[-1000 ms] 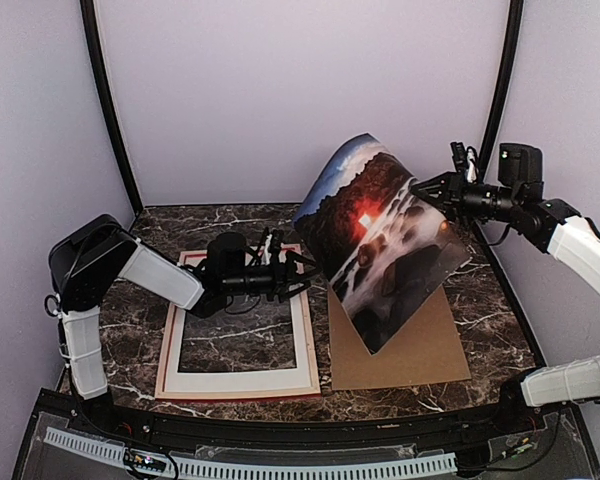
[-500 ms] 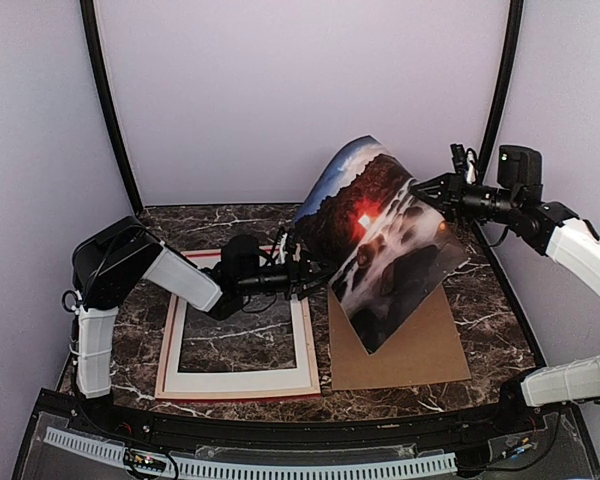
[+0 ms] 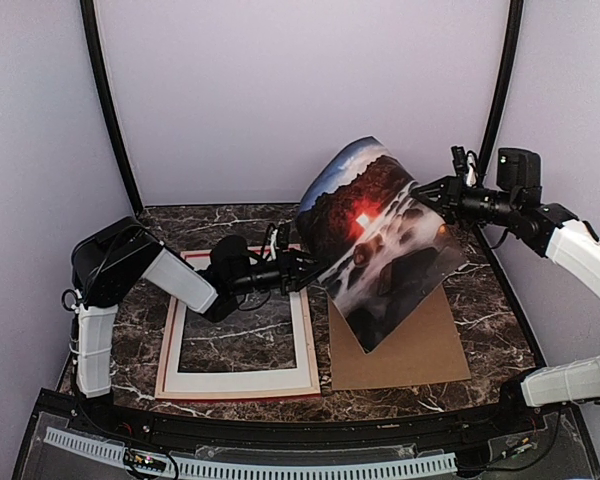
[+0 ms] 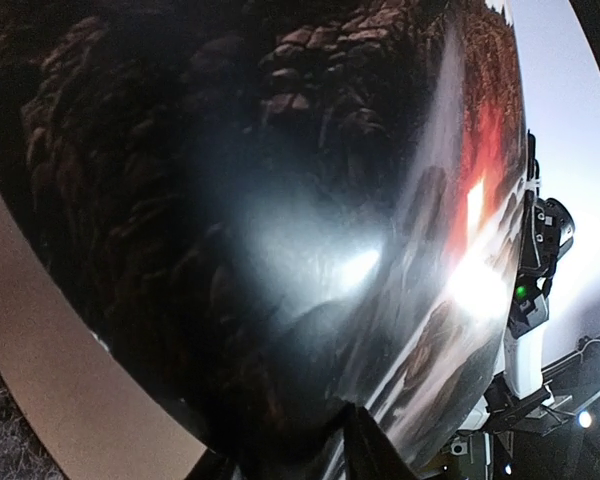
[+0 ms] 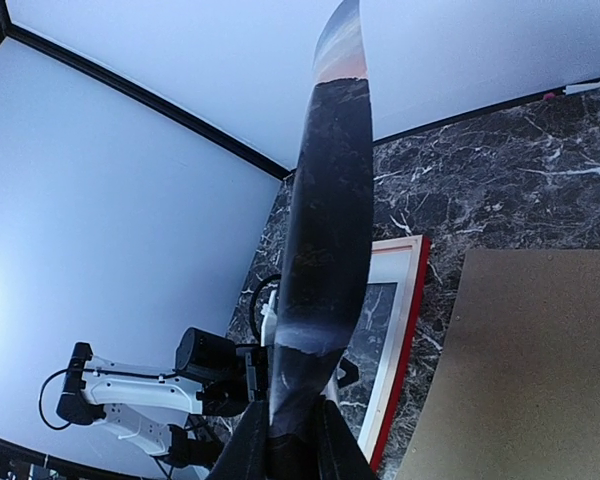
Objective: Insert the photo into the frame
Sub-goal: Pass from the right arm to the left
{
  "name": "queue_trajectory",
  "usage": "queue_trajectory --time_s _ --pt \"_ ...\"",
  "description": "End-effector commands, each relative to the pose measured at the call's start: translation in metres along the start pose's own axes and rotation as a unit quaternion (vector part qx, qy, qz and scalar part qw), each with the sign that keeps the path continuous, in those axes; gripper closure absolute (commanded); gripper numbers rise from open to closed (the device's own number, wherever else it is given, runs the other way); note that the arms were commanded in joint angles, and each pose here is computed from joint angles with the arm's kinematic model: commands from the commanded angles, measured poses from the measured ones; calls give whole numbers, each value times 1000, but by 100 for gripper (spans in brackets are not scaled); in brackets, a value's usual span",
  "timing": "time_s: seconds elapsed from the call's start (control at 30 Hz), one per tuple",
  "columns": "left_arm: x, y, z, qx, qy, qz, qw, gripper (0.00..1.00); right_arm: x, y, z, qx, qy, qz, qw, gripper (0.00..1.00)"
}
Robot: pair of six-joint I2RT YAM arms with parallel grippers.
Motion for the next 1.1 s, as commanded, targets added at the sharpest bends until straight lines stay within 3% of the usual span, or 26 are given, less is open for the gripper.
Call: queue_trajectory --time_s 0.0,0.17,0.43,0.77,0.9,1.07 --pt "-11 -19 6 15 -10 -45 999 70 3 -12 -5 -21 3 -31 999 85" --pt "-22 -28 10 27 -20 -41 999 71 7 -27 -13 -21 14 -57 998 85" --pt "-27 -45 16 48 -29 -37 998 57 11 -39 -20 -20 21 -75 997 85" --pt "-36 -56 22 50 -48 -31 997 50 12 -51 -26 -23 24 -101 994 86" --pt "-41 -59 25 52 -54 -25 997 50 12 -54 -27 -25 23 -106 994 86" --pt "-44 -63 26 56 -58 -18 997 60 15 -59 -31 -22 27 -106 994 86"
Point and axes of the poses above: each gripper's point midway between its finger pads, its own x axis out along the fingers, its own y axis along the line the jaws close on, z = x × y, the point moved 6 cm from there along -x, back along the fingers, and after that the axes turned 4 degrees about -x, right-handed, at the moved point
